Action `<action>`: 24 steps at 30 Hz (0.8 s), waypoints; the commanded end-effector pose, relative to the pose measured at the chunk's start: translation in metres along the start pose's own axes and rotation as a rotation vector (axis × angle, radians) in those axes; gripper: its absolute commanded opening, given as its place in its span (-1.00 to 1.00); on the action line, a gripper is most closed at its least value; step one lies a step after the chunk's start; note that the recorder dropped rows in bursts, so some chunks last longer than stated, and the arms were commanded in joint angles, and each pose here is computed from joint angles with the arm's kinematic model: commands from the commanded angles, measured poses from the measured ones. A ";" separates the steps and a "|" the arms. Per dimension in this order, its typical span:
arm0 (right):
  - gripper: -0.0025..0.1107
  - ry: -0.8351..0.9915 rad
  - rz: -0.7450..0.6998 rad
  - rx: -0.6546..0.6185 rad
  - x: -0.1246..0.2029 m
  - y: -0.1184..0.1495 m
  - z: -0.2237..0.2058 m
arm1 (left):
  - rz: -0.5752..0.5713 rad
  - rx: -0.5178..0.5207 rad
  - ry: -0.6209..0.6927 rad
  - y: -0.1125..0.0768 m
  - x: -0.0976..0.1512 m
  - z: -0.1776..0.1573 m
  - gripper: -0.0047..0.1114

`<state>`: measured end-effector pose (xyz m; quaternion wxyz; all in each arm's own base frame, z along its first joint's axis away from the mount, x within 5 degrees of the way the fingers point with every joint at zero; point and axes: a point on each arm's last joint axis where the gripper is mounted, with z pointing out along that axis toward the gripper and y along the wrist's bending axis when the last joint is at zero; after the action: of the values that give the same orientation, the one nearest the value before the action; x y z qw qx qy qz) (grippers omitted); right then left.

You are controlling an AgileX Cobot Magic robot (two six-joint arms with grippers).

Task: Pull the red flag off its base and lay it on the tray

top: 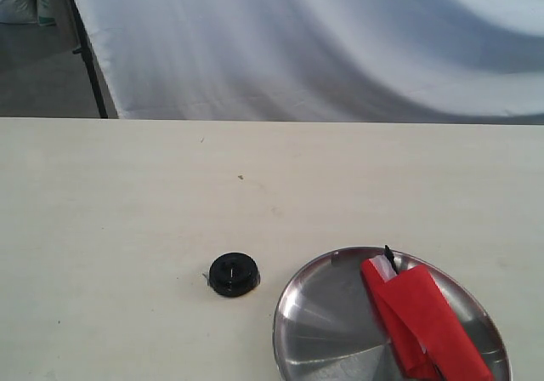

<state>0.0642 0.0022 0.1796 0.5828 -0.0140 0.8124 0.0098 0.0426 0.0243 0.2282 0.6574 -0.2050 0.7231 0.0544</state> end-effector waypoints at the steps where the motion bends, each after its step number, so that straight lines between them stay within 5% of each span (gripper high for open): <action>1: -0.96 -0.017 -0.005 0.004 -0.002 0.000 -0.001 | -0.312 0.099 0.086 -0.010 0.008 -0.001 -0.92; 8: -0.96 -0.017 -0.005 0.004 -0.002 0.000 -0.001 | -0.312 0.099 0.087 -0.010 0.008 -0.001 -0.92; 15: -0.96 -0.017 -0.005 0.004 -0.002 0.000 -0.001 | -0.079 0.001 0.136 0.004 0.041 0.010 -0.92; 24: -0.96 -0.017 -0.005 0.004 -0.002 0.000 -0.001 | -0.058 -0.003 0.146 0.005 0.046 0.011 -0.92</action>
<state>0.0642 0.0022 0.1796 0.5828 -0.0140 0.8124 0.0098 0.0488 0.0221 0.1813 0.6008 -0.2351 0.7639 0.0170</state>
